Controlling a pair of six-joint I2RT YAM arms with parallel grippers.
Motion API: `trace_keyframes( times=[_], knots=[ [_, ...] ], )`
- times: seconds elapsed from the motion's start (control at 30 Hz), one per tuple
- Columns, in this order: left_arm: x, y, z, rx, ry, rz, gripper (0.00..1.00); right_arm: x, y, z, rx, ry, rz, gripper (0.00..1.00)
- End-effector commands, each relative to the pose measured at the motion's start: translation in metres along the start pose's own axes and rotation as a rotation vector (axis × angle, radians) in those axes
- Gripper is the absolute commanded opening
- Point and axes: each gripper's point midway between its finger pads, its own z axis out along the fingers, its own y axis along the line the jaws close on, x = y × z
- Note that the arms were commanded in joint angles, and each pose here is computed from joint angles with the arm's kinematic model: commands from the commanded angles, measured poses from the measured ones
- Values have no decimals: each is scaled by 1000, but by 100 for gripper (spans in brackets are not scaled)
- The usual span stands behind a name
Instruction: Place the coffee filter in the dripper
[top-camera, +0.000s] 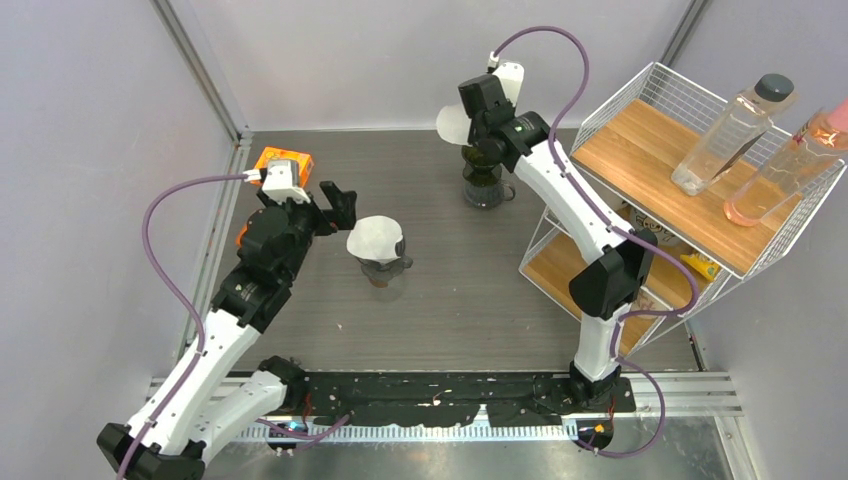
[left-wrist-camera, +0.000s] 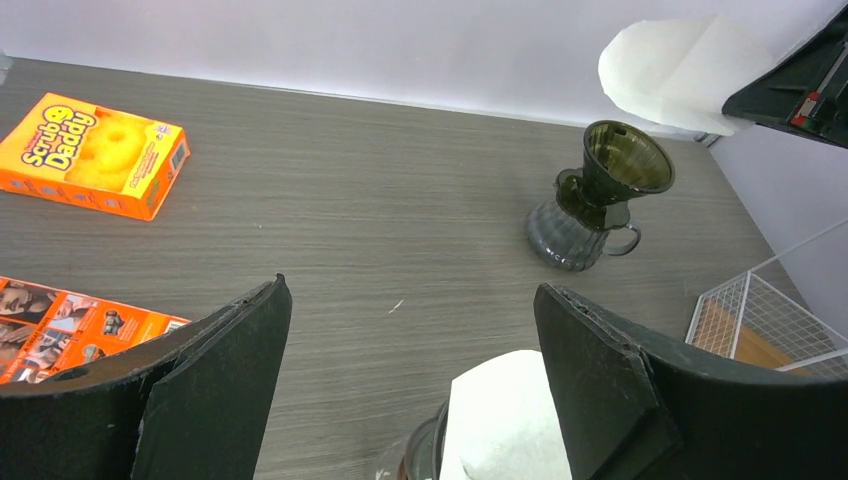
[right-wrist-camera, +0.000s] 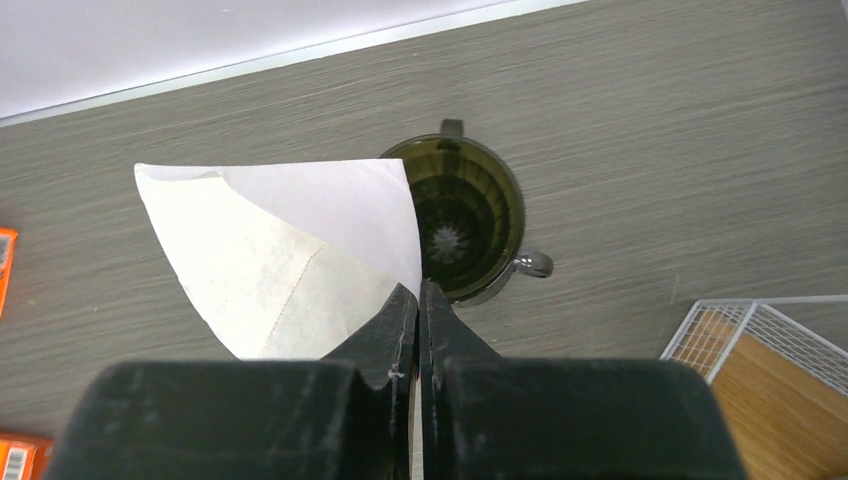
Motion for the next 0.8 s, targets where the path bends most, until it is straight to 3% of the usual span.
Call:
trace_keyframes(
  times=[0.0, 0.5, 0.67, 0.77],
  knots=[
    [-15, -4, 1, 22, -66, -40, 100, -9, -14, 3, 46, 1, 48, 5],
    [-11, -5, 5, 36, -52, -37, 100, 22, -28, 46, 79, 112, 61, 7],
    [-10, -6, 7, 39, -50, -37, 100, 32, -26, 51, 60, 147, 60, 12],
    [-10, -6, 7, 41, -48, -36, 100, 32, -25, 50, 55, 150, 67, 22]
  ],
)
